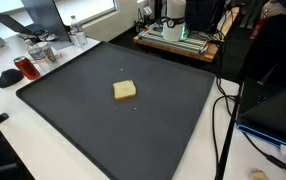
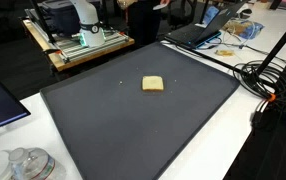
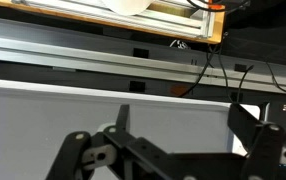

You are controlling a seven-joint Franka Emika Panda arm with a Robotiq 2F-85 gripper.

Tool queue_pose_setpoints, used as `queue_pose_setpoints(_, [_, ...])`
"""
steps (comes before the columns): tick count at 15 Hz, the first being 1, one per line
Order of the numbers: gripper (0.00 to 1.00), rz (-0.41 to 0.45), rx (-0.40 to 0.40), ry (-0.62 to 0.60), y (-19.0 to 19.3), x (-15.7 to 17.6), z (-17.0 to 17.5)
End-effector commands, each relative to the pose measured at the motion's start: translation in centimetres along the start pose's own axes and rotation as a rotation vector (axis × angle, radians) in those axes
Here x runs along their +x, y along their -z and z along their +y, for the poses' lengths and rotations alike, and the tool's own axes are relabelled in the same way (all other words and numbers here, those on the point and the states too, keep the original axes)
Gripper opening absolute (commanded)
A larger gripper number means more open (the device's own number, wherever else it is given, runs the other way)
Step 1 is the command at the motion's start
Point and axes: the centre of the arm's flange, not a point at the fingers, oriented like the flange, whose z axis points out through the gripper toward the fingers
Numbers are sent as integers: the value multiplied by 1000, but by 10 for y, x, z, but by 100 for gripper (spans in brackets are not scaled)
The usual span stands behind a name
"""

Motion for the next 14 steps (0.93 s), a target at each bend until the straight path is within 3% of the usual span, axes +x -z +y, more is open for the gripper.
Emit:
queue_pose_setpoints(1, [100,0,0,0,0,0,0])
queue_pose_setpoints(7, [100,0,0,0,0,0,0])
queue_pose_setpoints(14, [100,63,5,142,22,-5,-72])
